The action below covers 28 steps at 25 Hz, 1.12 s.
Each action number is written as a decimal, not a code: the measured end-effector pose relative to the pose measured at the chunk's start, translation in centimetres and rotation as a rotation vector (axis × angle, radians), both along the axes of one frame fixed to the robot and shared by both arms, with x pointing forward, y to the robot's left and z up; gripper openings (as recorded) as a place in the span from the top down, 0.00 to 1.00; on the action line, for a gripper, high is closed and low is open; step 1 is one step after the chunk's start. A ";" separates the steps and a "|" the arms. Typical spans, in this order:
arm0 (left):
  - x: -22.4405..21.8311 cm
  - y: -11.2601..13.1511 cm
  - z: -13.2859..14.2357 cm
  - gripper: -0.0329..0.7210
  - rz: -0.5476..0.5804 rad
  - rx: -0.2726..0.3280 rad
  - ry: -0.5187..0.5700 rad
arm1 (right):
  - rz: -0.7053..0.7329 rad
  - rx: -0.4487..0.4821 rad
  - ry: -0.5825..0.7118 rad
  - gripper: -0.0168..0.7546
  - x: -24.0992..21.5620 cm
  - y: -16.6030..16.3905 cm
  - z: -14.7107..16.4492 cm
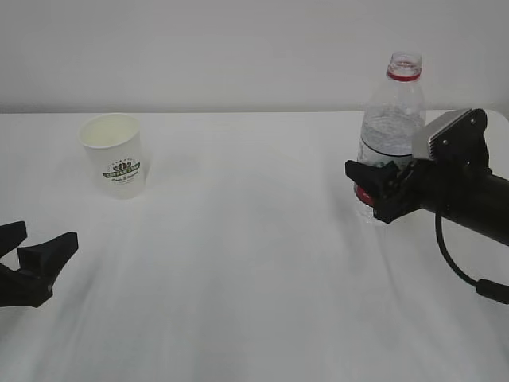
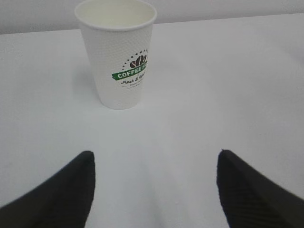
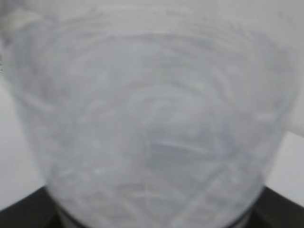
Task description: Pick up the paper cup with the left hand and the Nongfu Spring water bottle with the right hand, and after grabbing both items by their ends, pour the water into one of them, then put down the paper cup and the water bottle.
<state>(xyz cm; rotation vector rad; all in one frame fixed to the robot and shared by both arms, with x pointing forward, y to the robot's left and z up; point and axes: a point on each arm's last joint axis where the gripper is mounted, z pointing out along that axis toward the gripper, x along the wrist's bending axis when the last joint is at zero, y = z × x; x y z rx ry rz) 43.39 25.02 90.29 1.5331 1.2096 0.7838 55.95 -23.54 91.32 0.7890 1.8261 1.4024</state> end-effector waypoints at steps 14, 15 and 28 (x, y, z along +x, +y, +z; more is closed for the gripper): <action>-0.1 -0.2 0.0 0.20 -0.021 0.004 -0.001 | 0.010 0.007 -0.001 0.34 -0.8 0.0 3.0; 0.1 -0.2 0.1 0.20 -0.021 0.003 -0.006 | 0.016 0.004 -0.003 0.34 -0.8 0.1 3.1; 3.7 -0.3 0.7 0.20 0.044 0.009 -0.035 | 0.042 -0.012 0.001 0.34 -1.0 0.2 3.0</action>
